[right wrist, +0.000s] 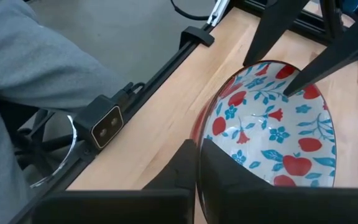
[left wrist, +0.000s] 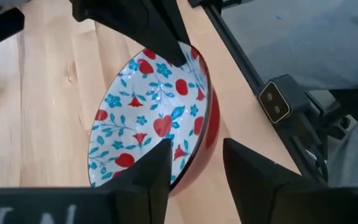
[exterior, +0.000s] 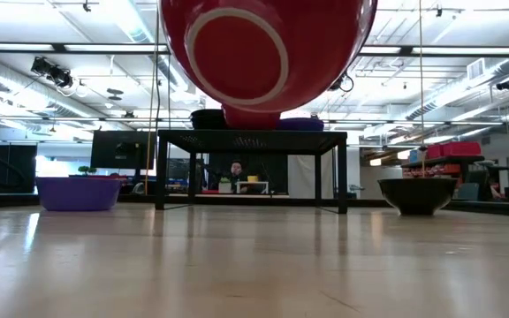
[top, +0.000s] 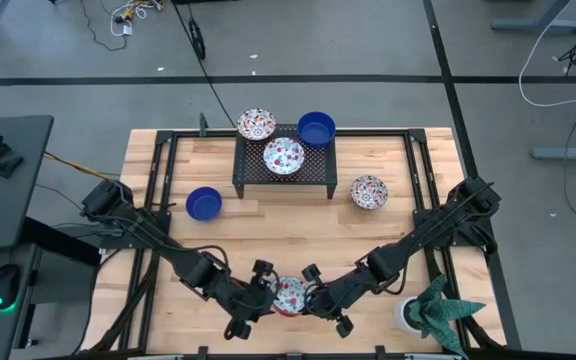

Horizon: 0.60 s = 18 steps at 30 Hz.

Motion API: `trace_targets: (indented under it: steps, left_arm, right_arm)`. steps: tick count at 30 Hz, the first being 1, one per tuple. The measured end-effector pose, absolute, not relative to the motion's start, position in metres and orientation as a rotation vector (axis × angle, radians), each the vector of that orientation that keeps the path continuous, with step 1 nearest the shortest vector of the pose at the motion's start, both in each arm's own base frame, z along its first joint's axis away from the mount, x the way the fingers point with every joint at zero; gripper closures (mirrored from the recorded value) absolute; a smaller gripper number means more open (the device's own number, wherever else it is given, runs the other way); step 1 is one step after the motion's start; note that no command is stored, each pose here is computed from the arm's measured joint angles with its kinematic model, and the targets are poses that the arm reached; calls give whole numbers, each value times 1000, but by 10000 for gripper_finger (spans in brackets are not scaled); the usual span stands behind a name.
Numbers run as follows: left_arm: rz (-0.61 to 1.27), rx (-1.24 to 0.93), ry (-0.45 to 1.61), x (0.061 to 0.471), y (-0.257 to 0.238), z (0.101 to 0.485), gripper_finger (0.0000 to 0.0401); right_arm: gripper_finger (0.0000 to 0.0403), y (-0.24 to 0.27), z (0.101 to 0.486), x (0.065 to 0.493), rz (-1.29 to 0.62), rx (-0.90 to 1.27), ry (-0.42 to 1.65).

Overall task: Pick & Place Mini bowls
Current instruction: Stack the red bowl on the red bowl on the shelf

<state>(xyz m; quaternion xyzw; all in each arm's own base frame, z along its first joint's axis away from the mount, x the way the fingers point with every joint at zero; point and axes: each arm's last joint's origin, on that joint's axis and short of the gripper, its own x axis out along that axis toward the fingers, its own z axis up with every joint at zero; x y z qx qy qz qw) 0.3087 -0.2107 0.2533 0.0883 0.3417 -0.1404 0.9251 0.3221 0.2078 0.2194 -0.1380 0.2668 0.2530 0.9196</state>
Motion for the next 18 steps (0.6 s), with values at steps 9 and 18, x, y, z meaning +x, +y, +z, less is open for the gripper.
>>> trace_targets:
  steps: [9,18]
  left_arm:
    - [-312,169,729,315,-206,247,313]
    - [-398,218,742,316,-206,244,368]
  right_arm:
    - [394,208,220,323,528,-297,534]
    - [389,204,222,326,523,-299,515]
